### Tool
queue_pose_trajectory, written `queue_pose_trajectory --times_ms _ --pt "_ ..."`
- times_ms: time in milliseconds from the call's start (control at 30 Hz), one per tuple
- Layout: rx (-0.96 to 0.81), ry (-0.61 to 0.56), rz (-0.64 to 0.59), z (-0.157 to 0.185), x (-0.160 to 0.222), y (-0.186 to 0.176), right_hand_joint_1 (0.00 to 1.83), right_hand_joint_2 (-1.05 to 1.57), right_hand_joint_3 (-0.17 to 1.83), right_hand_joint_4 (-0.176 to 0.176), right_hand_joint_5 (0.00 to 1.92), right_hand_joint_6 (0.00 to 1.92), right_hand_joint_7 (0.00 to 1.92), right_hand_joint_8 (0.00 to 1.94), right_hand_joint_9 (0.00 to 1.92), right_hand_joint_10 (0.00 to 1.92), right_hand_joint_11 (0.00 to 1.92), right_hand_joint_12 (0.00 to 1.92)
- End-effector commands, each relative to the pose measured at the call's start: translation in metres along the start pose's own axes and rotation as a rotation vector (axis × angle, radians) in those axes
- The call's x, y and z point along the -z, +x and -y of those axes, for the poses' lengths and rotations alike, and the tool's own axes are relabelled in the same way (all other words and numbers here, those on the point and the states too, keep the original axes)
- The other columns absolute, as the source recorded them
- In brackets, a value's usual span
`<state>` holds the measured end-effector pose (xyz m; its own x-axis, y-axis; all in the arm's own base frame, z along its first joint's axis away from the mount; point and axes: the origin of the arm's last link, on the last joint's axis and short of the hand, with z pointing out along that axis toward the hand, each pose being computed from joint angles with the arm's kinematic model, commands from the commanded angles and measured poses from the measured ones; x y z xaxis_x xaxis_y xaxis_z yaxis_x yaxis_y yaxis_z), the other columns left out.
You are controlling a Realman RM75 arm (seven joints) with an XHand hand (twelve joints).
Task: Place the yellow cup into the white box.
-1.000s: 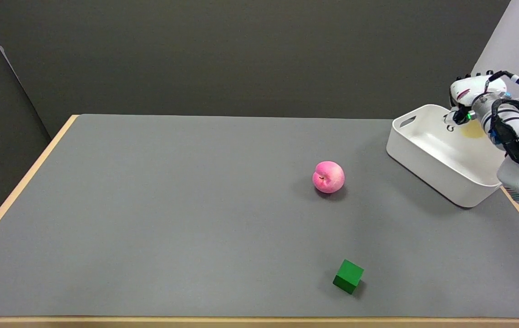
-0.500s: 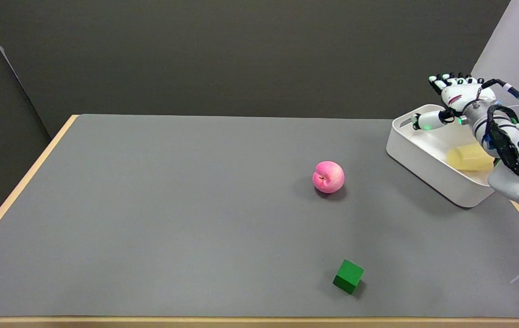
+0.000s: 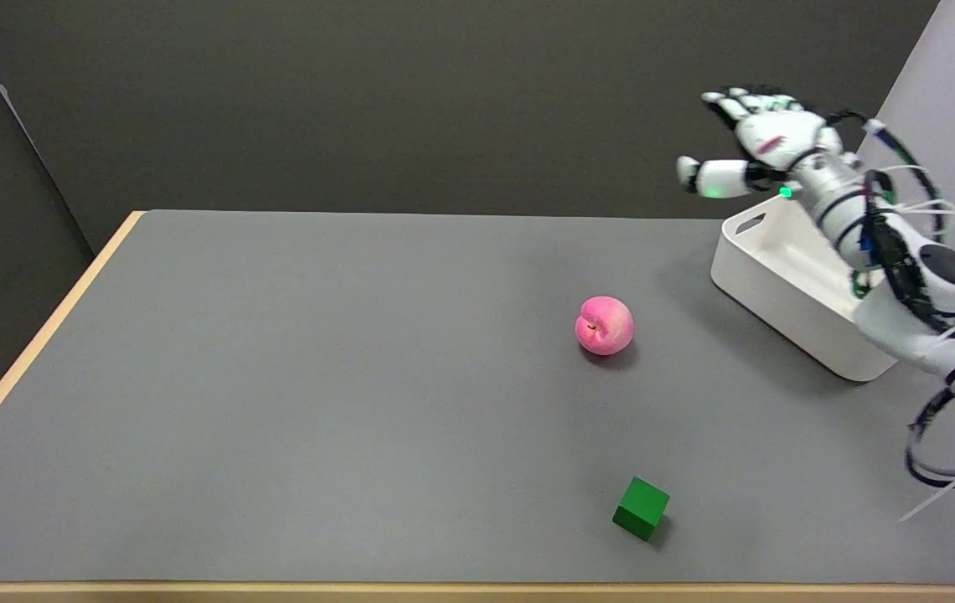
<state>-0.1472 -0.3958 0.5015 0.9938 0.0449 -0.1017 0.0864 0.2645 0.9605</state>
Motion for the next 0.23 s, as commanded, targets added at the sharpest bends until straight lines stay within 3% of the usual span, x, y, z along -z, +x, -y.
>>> queue_pose_trajectory --times_ms 33,233 --pt "-0.248 0.586 -0.138 0.203 0.055 0.028 0.0 0.64 0.98 0.073 0.05 0.21 0.09 0.21 0.05 0.5 0.0 0.86" --pt "-0.282 0.71 -0.106 0.246 0.085 0.023 0.0 0.73 0.86 0.071 0.07 0.31 0.15 0.25 0.11 0.54 0.0 0.96"
